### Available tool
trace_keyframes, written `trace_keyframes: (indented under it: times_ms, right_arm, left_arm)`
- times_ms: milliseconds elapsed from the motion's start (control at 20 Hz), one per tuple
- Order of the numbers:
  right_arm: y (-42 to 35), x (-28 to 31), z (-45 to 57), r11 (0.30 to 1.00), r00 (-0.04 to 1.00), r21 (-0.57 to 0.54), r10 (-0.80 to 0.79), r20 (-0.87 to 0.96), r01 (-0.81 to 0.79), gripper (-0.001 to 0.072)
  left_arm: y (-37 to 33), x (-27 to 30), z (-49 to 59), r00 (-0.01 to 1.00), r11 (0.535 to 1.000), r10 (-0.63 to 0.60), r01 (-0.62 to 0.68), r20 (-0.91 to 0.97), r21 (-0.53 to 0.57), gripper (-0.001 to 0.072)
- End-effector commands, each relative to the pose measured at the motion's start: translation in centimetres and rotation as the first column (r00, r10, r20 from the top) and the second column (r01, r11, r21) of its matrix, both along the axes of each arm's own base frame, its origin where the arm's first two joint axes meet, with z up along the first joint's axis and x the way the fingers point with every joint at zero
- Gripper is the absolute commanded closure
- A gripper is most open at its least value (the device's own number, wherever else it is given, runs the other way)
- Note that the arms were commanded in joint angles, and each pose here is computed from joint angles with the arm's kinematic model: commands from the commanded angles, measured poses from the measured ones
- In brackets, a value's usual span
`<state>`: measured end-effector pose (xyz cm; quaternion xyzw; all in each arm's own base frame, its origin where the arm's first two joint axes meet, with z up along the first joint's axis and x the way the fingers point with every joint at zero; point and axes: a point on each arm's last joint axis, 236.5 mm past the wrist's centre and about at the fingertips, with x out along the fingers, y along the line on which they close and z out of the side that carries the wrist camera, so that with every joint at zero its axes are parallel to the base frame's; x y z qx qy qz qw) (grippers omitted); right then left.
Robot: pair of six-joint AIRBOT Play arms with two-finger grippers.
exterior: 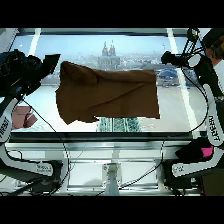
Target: Fold the clothes and pants, and hang the long-sleeved shirts on hangers.
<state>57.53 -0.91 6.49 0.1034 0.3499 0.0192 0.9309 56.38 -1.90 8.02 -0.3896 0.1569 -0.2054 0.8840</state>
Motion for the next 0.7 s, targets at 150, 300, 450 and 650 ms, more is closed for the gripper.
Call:
trace_keyframes:
  times_ms: [150, 300, 450, 650]
  right_arm:
    - [-3.1, -3.5, -1.2, 0.990, 0.989, -0.135, 0.013, -0.150, -0.033, 0.0138]
    - [-5.1, -5.2, -0.6, 0.989, 0.981, -0.149, -0.016, -0.191, -0.013, 0.0138]
    - [-5.9, -7.0, 0.6, 0.985, 0.975, -0.168, -0.009, -0.220, -0.029, 0.0138]
    - [-5.6, -8.4, 1.9, 0.982, 0.972, -0.180, 0.011, -0.237, -0.055, 0.0138]
  left_arm:
    - [1.5, -5.0, 0.9, 0.982, 0.949, -0.189, 0.181, 0.008, 0.259, 0.0003]
    - [3.9, -9.3, 1.0, 0.969, 0.791, -0.221, 0.246, -0.114, 0.560, 0.0195]
    - [6.2, -14.0, 1.0, 0.945, 0.643, -0.147, 0.315, -0.292, 0.698, 0.0299]
    - [6.3, -23.2, -5.7, 0.745, 0.708, -0.108, 0.523, -0.658, 0.475, 0.0646]
